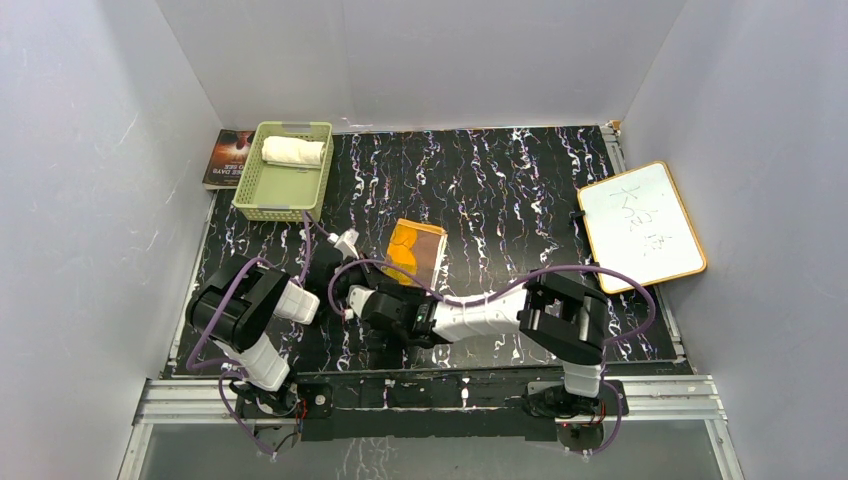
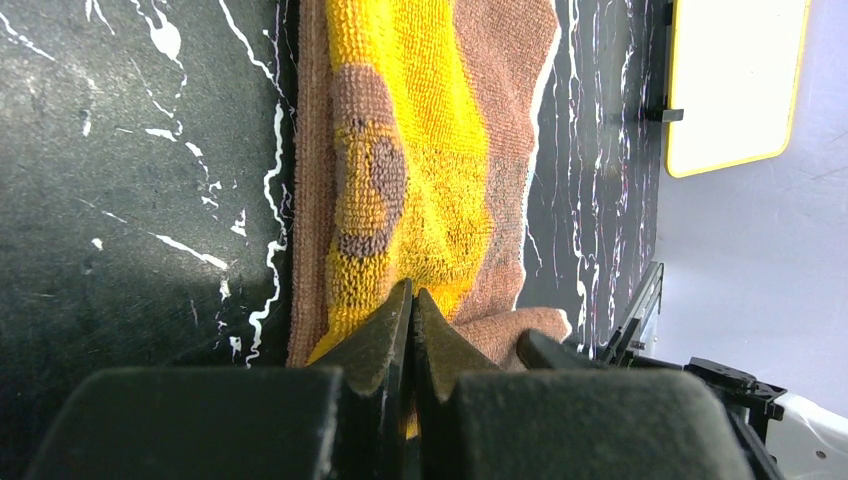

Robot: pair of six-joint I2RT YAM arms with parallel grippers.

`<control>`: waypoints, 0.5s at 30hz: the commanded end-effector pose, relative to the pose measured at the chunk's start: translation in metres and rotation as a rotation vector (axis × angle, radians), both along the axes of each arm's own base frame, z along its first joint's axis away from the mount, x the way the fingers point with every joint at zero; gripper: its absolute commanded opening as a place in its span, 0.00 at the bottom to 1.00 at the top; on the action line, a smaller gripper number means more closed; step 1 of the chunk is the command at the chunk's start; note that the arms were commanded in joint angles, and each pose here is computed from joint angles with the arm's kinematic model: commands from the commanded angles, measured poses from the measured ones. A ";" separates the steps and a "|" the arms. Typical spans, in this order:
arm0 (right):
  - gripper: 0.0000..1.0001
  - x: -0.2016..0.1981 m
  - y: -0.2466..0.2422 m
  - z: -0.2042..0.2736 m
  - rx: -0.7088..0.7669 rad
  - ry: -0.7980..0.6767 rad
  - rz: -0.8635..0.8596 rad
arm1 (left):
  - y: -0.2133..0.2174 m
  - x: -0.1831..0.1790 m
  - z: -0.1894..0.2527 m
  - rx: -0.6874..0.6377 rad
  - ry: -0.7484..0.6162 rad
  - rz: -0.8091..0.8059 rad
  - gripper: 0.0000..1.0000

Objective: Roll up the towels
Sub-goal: Roll the towel at the center of the board.

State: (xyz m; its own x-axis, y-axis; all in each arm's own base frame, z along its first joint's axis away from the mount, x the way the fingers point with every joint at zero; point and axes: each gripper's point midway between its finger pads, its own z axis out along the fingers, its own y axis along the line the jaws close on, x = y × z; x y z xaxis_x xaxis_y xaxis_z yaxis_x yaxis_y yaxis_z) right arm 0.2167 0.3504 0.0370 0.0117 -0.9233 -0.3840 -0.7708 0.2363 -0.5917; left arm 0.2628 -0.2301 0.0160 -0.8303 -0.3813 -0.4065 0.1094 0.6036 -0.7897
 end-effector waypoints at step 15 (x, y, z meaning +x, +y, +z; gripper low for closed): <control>0.15 -0.021 -0.022 -0.059 -0.055 0.364 -0.058 | 0.010 -0.016 -0.028 0.107 0.079 -0.045 0.00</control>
